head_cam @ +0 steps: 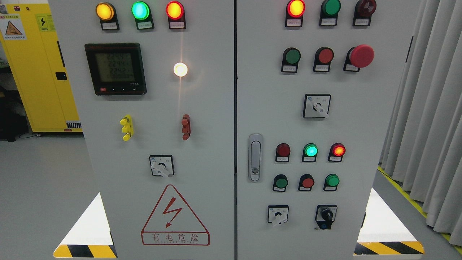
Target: Press green start button
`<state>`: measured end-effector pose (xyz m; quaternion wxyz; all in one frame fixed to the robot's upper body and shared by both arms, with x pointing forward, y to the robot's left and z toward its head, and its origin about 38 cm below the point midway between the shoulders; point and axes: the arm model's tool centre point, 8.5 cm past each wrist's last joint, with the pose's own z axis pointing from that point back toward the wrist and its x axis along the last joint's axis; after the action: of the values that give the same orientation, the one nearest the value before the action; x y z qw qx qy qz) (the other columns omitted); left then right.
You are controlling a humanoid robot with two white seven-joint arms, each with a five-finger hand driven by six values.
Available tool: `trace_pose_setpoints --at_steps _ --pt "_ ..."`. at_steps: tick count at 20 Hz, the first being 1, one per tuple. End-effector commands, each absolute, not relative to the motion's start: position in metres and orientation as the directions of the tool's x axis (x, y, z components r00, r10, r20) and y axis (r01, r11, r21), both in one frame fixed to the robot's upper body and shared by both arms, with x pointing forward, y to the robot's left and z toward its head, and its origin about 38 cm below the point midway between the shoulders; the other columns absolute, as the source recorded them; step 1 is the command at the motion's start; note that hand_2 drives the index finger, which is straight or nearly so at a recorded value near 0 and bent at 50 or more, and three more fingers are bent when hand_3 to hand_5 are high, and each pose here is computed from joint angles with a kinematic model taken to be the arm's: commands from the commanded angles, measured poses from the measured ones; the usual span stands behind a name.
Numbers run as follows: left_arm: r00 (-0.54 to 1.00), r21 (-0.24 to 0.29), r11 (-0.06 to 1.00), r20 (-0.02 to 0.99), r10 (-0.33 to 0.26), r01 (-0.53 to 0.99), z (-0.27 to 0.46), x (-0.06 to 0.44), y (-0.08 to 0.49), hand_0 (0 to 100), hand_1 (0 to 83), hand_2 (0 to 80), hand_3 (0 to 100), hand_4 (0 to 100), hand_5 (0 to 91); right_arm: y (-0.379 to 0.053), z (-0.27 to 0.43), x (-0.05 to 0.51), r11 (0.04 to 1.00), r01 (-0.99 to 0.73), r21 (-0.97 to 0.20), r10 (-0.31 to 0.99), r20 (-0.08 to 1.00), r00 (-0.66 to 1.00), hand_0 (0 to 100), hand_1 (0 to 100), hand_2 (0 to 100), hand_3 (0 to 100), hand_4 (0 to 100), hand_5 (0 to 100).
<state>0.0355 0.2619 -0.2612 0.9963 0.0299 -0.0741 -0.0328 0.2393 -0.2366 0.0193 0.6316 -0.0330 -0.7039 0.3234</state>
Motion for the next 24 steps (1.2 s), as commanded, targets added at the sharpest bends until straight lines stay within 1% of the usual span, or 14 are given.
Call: trace_pose_setpoints --at_steps 1,2,4,7,10,11,13,15,18,20,22,24 --pt "0.983 -0.003 0.998 0.173 -0.062 0.063 -0.263 0.043 0.218 12 55.6 0.0 0 0 0.0 -0.226 0.11 0.268 0.728 -0.218 -0.65 0.506 0.724 -0.47 28 55 0 65 70 56" --pt "0.983 -0.005 0.998 0.173 -0.061 0.063 -0.263 0.043 0.217 12 55.6 0.0 0 0 0.0 -0.225 0.115 0.273 0.721 -0.206 -0.661 0.512 0.709 -0.485 28 57 0 67 71 59" --pt "0.983 -0.012 0.998 0.174 -0.06 0.064 -0.263 0.043 0.212 12 55.6 0.0 0 0 0.0 -0.226 0.127 0.287 0.69 -0.168 -0.704 0.547 0.66 -0.515 29 57 0 70 73 61" --pt "0.983 -0.023 0.998 0.176 -0.059 0.064 -0.263 0.044 0.205 12 55.6 0.0 0 0 0.0 -0.232 0.151 0.31 0.591 -0.062 -0.804 0.652 0.522 -0.549 30 58 0 73 75 63" --pt "0.983 -0.025 0.998 0.176 -0.059 0.064 -0.263 0.044 0.204 12 55.6 0.0 0 0 0.0 -0.234 0.176 0.324 0.515 0.033 -0.857 0.712 0.406 -0.573 31 58 0 73 75 62" --pt "0.983 -0.028 0.997 0.176 -0.06 0.066 -0.263 0.044 0.202 12 55.6 0.0 0 0 0.0 -0.233 0.183 0.327 0.495 0.058 -0.867 0.724 0.375 -0.579 31 59 0 76 76 64" --pt "0.982 -0.031 0.997 0.176 -0.061 0.067 -0.263 0.044 0.2 12 55.6 0.0 0 0 0.0 -0.232 0.195 0.336 0.455 0.102 -0.885 0.749 0.318 -0.582 32 59 0 77 77 65" --pt "0.982 -0.031 0.997 0.176 -0.061 0.067 -0.263 0.044 0.2 12 55.6 0.0 0 0 0.0 -0.23 0.212 0.348 0.408 0.16 -0.899 0.775 0.248 -0.582 34 61 0 78 81 70" --pt "0.982 -0.031 0.997 0.176 -0.061 0.067 -0.263 0.044 0.2 12 55.6 0.0 0 0 0.0 -0.229 0.231 0.366 0.328 0.225 -0.918 0.811 0.152 -0.565 34 63 0 78 83 74" --pt "0.982 -0.031 0.997 0.176 -0.062 0.069 -0.263 0.044 0.2 12 55.6 0.0 0 0 0.0 -0.228 0.233 0.372 0.284 0.241 -0.928 0.829 0.111 -0.548 35 64 0 77 84 76" --pt "0.982 -0.031 0.997 0.176 -0.062 0.069 -0.263 0.044 0.2 12 55.6 0.0 0 0 0.0 -0.227 0.236 0.375 0.256 0.256 -0.932 0.84 0.084 -0.536 34 67 0 75 85 78" --pt "0.982 -0.031 0.997 0.176 -0.062 0.069 -0.263 0.044 0.2 12 55.6 0.0 0 0 0.0 -0.226 0.24 0.381 0.224 0.272 -0.936 0.852 0.053 -0.521 33 69 0 74 84 79"
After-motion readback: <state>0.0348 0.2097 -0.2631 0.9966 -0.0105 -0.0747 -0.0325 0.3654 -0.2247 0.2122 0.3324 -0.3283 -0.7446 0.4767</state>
